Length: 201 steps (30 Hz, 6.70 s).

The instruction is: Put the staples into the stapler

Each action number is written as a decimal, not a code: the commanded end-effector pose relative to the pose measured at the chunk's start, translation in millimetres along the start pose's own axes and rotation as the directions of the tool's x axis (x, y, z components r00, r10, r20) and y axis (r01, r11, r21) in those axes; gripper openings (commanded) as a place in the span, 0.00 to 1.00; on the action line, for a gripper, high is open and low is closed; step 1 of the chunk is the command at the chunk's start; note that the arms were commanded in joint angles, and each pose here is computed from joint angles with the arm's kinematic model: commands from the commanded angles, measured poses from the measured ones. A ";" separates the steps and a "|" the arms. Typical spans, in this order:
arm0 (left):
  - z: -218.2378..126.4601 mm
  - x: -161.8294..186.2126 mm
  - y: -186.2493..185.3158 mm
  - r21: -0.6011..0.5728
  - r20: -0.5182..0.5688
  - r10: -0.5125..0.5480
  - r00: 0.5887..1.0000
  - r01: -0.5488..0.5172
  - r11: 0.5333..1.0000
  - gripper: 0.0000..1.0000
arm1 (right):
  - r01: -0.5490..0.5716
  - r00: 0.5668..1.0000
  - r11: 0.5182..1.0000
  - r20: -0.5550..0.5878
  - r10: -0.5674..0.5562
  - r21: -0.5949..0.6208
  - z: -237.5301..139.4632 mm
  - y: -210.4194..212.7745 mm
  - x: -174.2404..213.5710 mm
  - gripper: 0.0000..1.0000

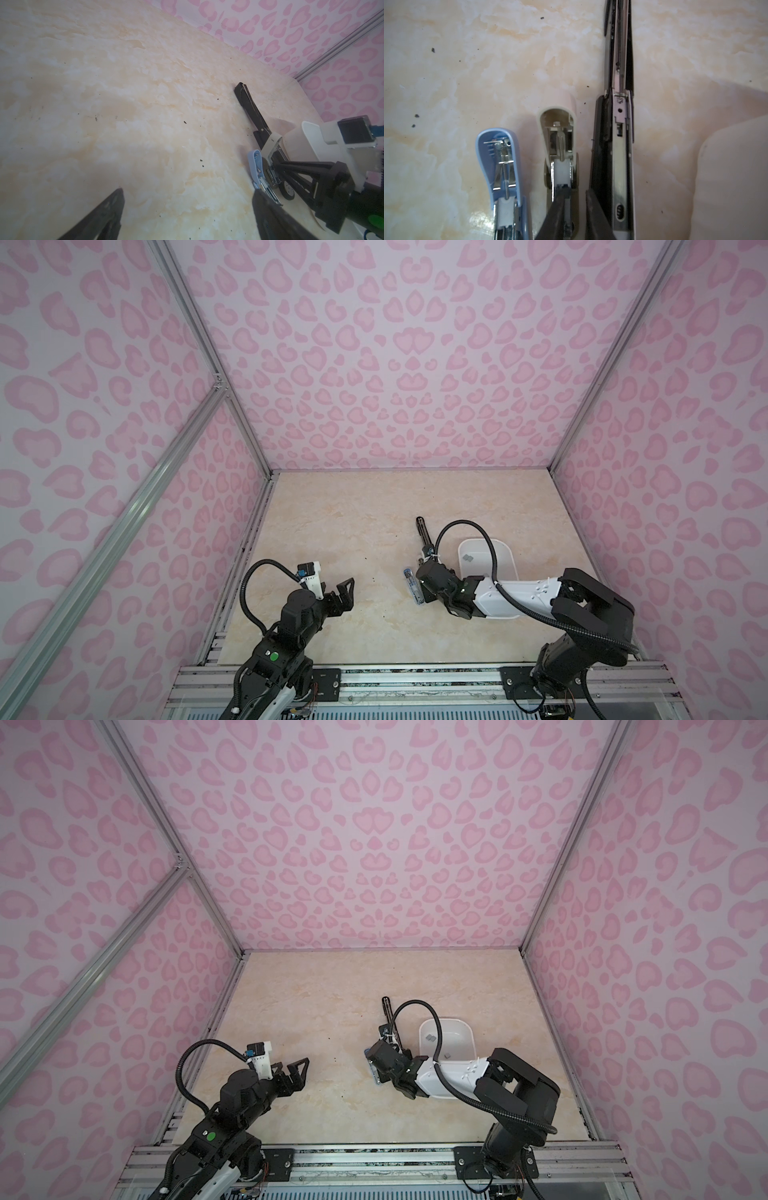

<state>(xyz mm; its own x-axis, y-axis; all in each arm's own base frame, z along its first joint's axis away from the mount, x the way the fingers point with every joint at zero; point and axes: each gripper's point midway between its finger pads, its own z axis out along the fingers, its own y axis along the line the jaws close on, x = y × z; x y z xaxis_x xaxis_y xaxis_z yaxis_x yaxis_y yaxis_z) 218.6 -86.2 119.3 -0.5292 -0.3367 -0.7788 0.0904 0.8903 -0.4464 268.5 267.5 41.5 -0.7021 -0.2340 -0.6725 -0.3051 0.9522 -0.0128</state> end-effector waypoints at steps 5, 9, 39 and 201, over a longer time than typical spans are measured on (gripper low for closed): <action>0.6 -3.5 -3.4 0.017 0.017 0.000 1.000 0.000 1.000 0.97 | -0.006 1.000 1.000 -0.014 0.006 0.012 3.9 -1.4 5.2 0.20; 0.4 -3.8 -3.6 0.018 0.019 0.000 1.000 0.000 1.000 0.97 | -0.014 1.000 1.000 -0.028 0.014 0.012 3.9 -3.4 11.4 0.19; 0.0 -4.3 -3.2 0.016 0.022 -0.001 1.000 0.000 1.000 0.97 | -0.006 1.000 1.000 -0.020 0.006 0.001 2.8 0.1 6.5 0.18; 0.9 -2.8 -1.7 0.003 0.007 0.007 1.000 -0.007 1.000 0.97 | -0.334 0.925 0.943 -0.193 0.327 -0.002 -9.6 -113.6 38.6 0.29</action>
<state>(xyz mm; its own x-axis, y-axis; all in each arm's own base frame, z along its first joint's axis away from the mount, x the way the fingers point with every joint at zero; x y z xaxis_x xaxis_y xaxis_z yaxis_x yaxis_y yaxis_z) 218.4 -85.4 115.4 -0.5392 -0.3285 -0.7755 0.0825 0.8958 -0.4368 273.7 156.7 30.9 -0.8640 0.0794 -0.4972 -0.0689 0.9596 0.2728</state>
